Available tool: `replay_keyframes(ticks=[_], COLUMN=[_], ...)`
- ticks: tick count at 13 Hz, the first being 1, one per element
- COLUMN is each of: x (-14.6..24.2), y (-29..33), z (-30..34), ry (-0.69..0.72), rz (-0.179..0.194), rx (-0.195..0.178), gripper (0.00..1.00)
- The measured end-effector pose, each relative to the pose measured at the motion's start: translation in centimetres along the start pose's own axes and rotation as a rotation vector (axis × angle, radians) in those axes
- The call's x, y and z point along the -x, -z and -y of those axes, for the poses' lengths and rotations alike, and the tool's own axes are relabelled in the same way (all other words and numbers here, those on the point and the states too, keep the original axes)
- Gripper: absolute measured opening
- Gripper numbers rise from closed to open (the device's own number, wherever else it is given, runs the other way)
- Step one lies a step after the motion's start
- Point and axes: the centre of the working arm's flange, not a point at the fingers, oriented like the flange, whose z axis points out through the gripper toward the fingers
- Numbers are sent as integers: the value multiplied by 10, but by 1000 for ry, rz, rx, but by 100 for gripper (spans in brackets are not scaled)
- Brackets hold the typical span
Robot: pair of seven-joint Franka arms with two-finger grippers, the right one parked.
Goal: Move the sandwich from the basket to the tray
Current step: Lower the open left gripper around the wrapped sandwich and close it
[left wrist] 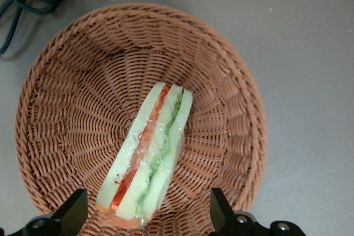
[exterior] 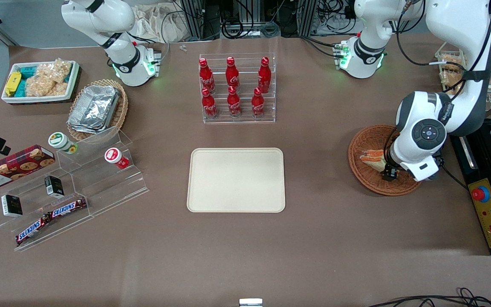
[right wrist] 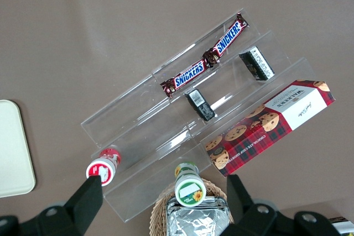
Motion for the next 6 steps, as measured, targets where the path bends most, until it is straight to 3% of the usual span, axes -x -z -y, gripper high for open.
replay_keyframes(ticks=[6], x=[11], y=[-30], z=[5], ry=[-17], rz=[16], rx=[15], gripper=[100])
